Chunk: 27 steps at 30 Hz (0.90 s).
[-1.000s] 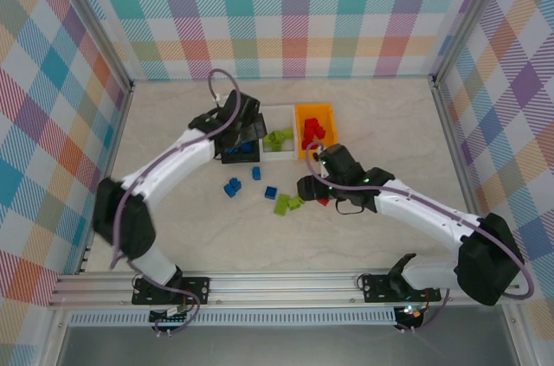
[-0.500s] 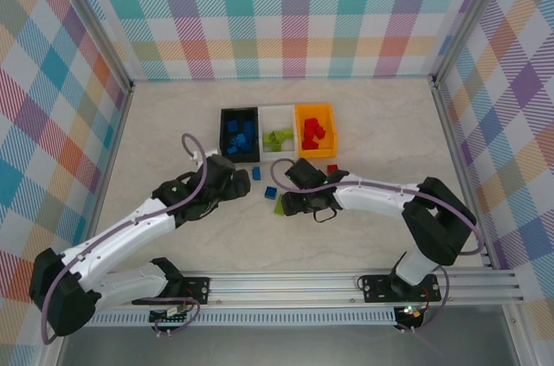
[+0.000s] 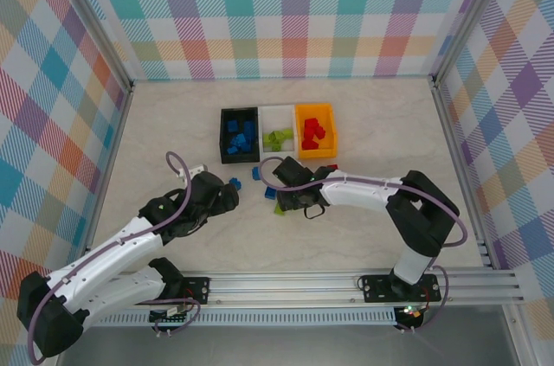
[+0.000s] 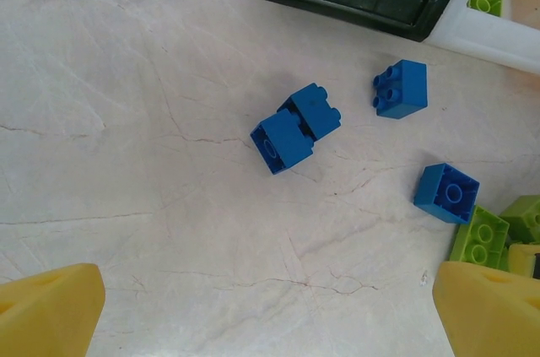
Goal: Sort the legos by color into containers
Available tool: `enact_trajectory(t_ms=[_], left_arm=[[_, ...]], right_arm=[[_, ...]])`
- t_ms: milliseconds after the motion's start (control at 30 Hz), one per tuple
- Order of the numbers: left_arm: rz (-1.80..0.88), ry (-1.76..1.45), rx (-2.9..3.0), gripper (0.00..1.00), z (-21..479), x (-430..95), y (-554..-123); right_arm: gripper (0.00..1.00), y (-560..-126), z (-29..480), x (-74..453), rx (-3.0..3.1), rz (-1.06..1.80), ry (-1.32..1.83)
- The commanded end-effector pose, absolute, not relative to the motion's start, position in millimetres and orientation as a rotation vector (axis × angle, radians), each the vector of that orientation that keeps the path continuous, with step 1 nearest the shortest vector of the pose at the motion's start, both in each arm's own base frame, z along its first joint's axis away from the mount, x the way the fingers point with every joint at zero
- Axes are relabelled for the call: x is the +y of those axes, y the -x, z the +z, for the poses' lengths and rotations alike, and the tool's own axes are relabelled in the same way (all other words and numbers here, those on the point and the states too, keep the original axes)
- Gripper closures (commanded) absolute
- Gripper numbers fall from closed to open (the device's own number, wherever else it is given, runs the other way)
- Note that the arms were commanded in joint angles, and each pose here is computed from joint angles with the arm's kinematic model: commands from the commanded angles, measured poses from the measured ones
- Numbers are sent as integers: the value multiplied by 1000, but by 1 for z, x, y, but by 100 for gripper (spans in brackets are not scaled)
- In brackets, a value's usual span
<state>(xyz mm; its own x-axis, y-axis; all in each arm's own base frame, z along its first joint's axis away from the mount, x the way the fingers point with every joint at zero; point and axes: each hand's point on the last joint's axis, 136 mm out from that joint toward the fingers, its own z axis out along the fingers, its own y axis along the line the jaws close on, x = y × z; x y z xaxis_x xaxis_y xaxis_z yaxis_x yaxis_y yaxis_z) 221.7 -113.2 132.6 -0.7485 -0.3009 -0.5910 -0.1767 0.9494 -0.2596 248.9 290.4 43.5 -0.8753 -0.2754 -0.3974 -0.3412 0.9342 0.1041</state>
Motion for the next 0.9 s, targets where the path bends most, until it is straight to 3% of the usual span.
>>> enact_trajectory(t_ms=[0,200,500,667,867], left_arm=[[-208,351,2435,0,130,-108,-221],[-162,348,2445,0,127,-104,-221],[-173,332,2448,0,130,-108,-222],[-171,326,2453,0,129,-108,-222],[-169,327,2456,0,128,-108,-221]], right_arm=[[49,-245,34,286,2734,146,483],[55,-242,29,282,2739,82,500],[52,-231,46,280,2710,91,523],[40,-228,54,277,2692,114,480],[38,-226,56,281,2690,157,465]])
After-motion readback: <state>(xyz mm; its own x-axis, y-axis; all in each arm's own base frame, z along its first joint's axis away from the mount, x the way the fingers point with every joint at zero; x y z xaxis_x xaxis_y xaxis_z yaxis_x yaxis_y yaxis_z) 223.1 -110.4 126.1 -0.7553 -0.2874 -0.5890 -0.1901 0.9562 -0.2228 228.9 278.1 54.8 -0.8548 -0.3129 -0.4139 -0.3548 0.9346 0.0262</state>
